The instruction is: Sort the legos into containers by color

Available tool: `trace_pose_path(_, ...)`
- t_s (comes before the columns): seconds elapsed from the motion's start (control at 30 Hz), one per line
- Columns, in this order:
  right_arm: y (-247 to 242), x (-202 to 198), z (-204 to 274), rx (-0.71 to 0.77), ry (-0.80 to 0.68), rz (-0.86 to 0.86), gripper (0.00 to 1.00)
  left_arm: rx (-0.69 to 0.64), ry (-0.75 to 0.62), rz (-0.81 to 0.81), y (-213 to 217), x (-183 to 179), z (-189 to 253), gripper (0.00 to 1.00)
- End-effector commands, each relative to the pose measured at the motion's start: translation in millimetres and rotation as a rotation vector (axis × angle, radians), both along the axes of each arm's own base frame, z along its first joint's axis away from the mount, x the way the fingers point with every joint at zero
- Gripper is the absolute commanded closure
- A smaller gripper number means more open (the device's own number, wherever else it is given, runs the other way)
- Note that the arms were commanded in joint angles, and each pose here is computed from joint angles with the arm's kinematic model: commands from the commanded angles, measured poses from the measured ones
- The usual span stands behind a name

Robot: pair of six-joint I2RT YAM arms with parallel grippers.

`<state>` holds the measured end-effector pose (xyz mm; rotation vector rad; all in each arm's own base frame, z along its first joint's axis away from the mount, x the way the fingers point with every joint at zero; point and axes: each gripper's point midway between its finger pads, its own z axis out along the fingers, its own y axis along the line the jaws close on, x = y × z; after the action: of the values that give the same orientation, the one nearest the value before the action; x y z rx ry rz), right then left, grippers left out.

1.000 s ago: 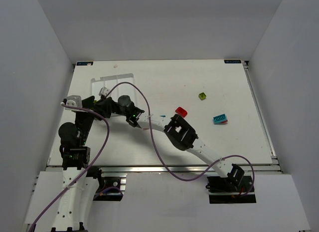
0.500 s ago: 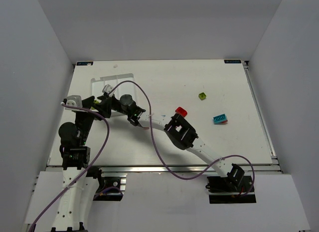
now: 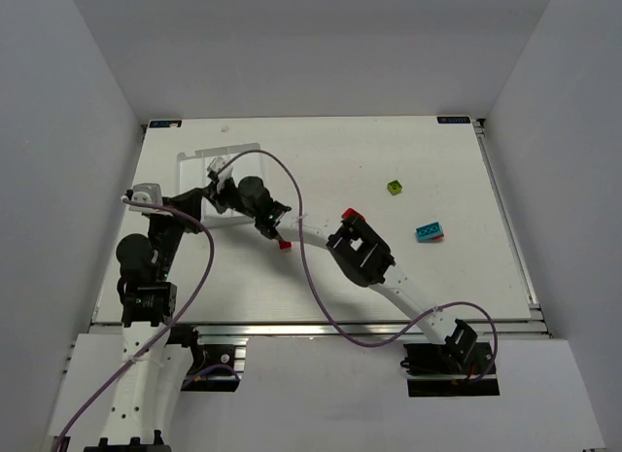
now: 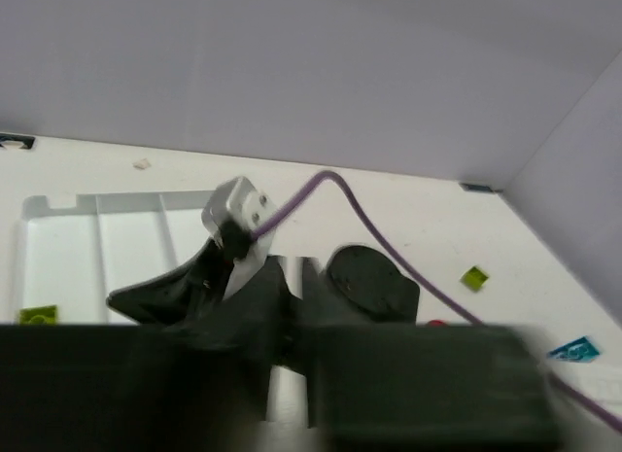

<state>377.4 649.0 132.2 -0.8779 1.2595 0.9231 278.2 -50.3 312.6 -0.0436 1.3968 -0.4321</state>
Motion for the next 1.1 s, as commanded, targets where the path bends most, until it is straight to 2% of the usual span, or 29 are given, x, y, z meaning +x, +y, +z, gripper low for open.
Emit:
trace_pose_path(0.0, -59.0, 64.4, 109.5, 0.039, 0.036, -0.193, 1.0, -0.008, 0.017, 0.006, 0.9, 2.3, -0.7, 1.0)
trace_pose_path(0.03, -86.9, 92.0, 110.4, 0.0, 0.077, -0.23, 1.0, -0.015, 0.022, 0.0, -0.2, 2.6, -1.4, 1.0)
trace_pose_path(0.07, -100.1, 89.5, 125.6, -0.021, 0.122, -0.225, 1.0, -0.016, 0.032, -0.012, -2.3, 5.0, -3.3, 1.0)
trace_pose_path(0.13, -142.9, 94.4, 95.0, -0.176, 0.271, -0.194, 1.0, -0.009, 0.036, -0.092, -15.6, 4.9, -4.9, 1.0)
trace_pose_path(0.2, -181.0, 68.8, 72.9, -0.312, 0.406, -0.156, 1.0, -0.019, 0.071, -0.163, -27.3, 11.4, -12.6, 1.0)
trace_pose_path(0.23, -209.4, 66.2, 91.1, -0.314, 0.427, -0.126, 1.0, -0.028, 0.097, -0.244, -40.1, 9.9, -17.1, 1.0)
trace_pose_path(0.27, -226.5, 54.6, 76.9, -0.362, 0.476, -0.102, 0.8, -0.037, 0.114, -0.291, -47.1, 11.8, -17.2, 0.99)
trace_pose_path(0.3, -242.4, 39.2, 69.0, -0.424, 0.514, -0.07, 0.67, -0.051, 0.16, -0.345, -55.1, 22.0, -27.5, 0.92)
trace_pose_path(0.33, -272.2, 40.4, 90.0, -0.413, 0.509, -0.058, 0.55, -0.086, 0.212, -0.443, -69.0, 20.4, -32.1, 0.71)
trace_pose_path(0.37, -295.5, 26.0, 84.9, -0.447, 0.572, -0.006, 0.32, -0.143, 0.293, -0.502, -79.3, 33.5, -41.0, 0.51)
trace_pose_path(0.4, -297.4, 23.0, 94.0, -0.439, 0.559, -0.006, 0.24, -0.146, 0.327, -0.548, -84.8, 38.7, -46.6, 0.5)
trace_pose_path(0.43, -330.6, 19.4, 102.8, -0.437, 0.613, -0.01, 0.18, -0.171, 0.379, -0.596, -95.7, 41.5, -51.4, 0.31)
trace_pose_path(0.5, -355.2, 2.6, 102.5, -0.429, 0.701, 0.025, 0.11, -0.168, 0.461, -0.654, -121.4, 52.5, -56.3, 0.26)
trace_pose_path(0.53, -387.9, 1.4, 117.8, -0.377, 0.741, 0.004, 0.11, -0.153, 0.485, -0.65, -130.1, 57.8, -59.1, 0.25)
trace_pose_path(0.57, -397.5, -5.1, 120.9, -0.352, 0.759, 0.011, 0.11, -0.14, 0.55, -0.655, -149.2, 56.3, -68.8, 0.15)
trace_pose_path(0.6, -420.7, -8.1, 102.6, -0.337, 0.842, -0.031, 0.11, -0.125, 0.545, -0.659, -161.4, 64.2, -53.4, 0.14)
trace_pose_path(0.63, -441.8, -5.2, 115.8, -0.279, 0.827, -0.099, 0.12, -0.115, 0.637, -0.648, -174.5, 73.4, -76.0, 0.13)
trace_pose_path(0.7, -472.8, -3.8, 103.0, -0.24, 0.874, -0.212, 0.18, -0.063, 0.739, -0.602, -205.1, 74.6, -95.3, 0.12)
trace_pose_path(0.73, -490.6, -13.3, 91.9, -0.205, 0.93, -0.272, 0.21, -0.042, 0.746, -0.585, -220.8, 87.7, -95.4, 0.12)
trace_pose_path(0.77, -498.1, -9.7, 92.5, -0.171, 0.91, -0.308, 0.34, -0.017, 0.779, -0.56, -230.4, 89.3, -102.7, 0.14)
trace_pose_path(0.8, -507.5, -9.9, 90.8, -0.147, 0.911, -0.346, 0.4, 0.021, 0.792, -0.525, -246.7, 89.9, -108.8, 0.16)
trace_pose_path(0.83, -538.0, -10.4, 90.2, -0.11, 0.898, -0.449, 0.5, 0.03, 0.738, -0.519, -261.3, 101.7, -84.5, 0.2)
trace_pose_path(0.87, -549.0, -7.3, 98.4, -0.087, 0.861, -0.508, 0.7, 0.076, 0.83, -0.474, -268.9, 106.6, -117.5, 0.29)
trace_pose_path(0.9, -566.2, -4.9, 103.6, -0.07, 0.842, -0.58, 0.8, 0.101, 0.84, -0.402, -271.8, 117.6, -125.0, 0.57)
trace_pose_path(0.93, -584.8, -4.3, 111.4, -0.056, 0.813, -0.674, 0.89, 0.085, 0.813, -0.394, -292.7, 124.6, -106.3, 0.7)
trace_pose_path(0.97, -592.1, -4.9, 114.7, -0.046, 0.804, -0.706, 0.96, 0.119, 0.898, -0.354, -299.7, 128.4, -140.1, 0.81)
trace_pose_path(1.0, -602.1, -4.9, 118.4, -0.016, 0.803, -0.743, 0.96, 0.114, 0.915, -0.301, -305.9, 135.1, -146.6, 0.92)
trace_pose_path(1.03, -612.3, -7.0, 124.5, 0.009, 0.783, -0.768, 0.95, 0.123, 0.916, -0.276, -317.8, 137.1, -150.3, 0.92)
trace_pose_path(1.07, -614.6, -9.6, 119.1, 0.02, 0.79, -0.77, 0.85, 0.126, 0.929, -0.263, -333.9, 146.9, -157.6, 0.91)
